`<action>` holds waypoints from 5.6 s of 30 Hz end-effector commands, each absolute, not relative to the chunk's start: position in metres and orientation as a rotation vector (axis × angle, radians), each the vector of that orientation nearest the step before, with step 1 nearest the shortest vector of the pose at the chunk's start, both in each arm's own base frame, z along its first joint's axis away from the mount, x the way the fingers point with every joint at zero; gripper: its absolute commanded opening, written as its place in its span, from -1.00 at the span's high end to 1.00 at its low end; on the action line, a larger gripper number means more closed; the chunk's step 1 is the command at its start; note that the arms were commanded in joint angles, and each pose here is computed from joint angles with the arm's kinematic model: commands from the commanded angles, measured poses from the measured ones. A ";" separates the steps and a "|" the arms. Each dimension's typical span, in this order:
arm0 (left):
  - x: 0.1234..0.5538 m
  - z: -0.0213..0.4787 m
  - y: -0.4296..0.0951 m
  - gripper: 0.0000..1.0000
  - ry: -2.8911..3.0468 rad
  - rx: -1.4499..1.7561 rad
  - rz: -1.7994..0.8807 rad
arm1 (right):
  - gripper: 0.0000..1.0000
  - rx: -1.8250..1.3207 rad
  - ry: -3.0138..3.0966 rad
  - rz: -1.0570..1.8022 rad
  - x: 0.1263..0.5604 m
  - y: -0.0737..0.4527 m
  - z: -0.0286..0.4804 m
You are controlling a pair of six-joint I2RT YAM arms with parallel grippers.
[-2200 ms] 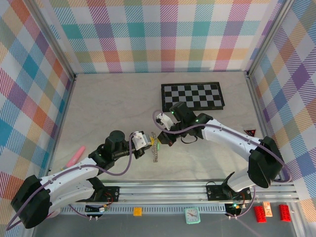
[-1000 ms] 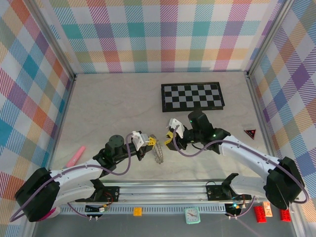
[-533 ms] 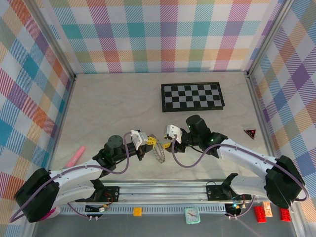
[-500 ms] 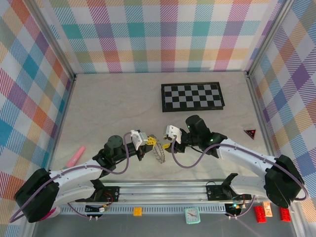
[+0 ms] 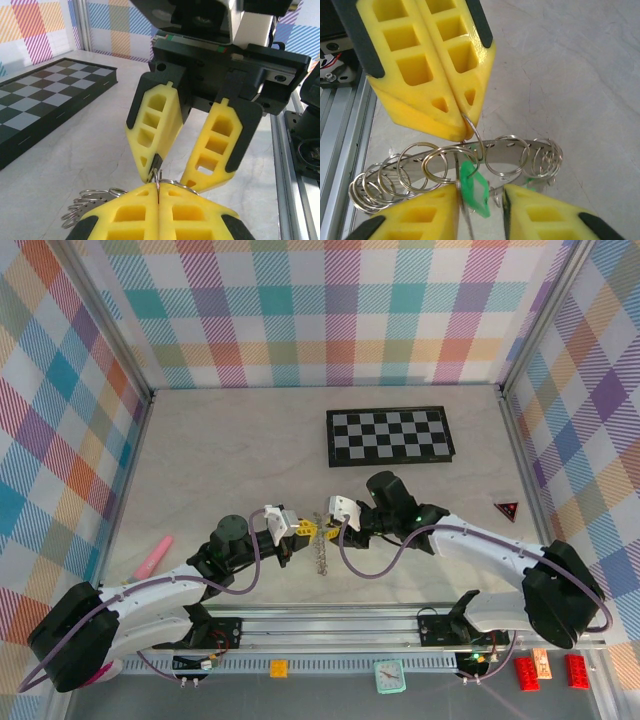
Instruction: Put the keys on the keyring
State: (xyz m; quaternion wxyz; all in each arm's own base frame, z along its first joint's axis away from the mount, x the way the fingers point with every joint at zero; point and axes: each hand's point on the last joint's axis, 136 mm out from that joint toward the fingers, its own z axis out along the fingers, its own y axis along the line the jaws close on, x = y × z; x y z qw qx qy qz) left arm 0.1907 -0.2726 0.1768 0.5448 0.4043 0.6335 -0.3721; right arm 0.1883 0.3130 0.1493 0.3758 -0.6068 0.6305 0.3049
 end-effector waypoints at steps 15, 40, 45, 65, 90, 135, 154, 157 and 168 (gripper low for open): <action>0.186 0.206 -0.282 1.00 1.335 0.965 -0.915 | 1.00 -1.652 1.602 0.855 0.171 0.322 0.154; 0.183 0.192 -0.288 1.00 1.360 1.064 -0.904 | 0.40 -1.538 1.623 0.824 0.173 0.297 0.174; 0.179 0.194 -0.290 1.00 1.340 1.089 -0.909 | 0.47 -1.507 1.577 0.936 0.166 0.301 0.186; 0.173 0.197 -0.292 1.00 1.315 1.117 -0.938 | 0.43 -1.488 1.676 1.008 0.174 0.312 0.162; 0.186 0.176 -0.273 0.24 1.631 1.177 -0.757 | 1.00 -1.664 1.755 0.798 0.177 0.296 0.168; 0.175 0.187 -0.288 1.00 1.402 1.050 -0.986 | 0.43 -1.551 1.616 1.033 0.171 0.308 0.177; 0.171 0.187 -0.290 1.00 1.384 1.078 -0.999 | 0.52 -1.525 1.629 1.046 0.174 0.306 0.175; 0.171 0.187 -0.290 1.00 1.382 1.080 -1.001 | 0.57 -1.533 1.646 1.058 0.174 0.307 0.171; 0.184 0.190 -0.286 0.54 1.433 1.030 -0.937 | 1.00 -1.558 1.629 1.100 0.172 0.311 0.184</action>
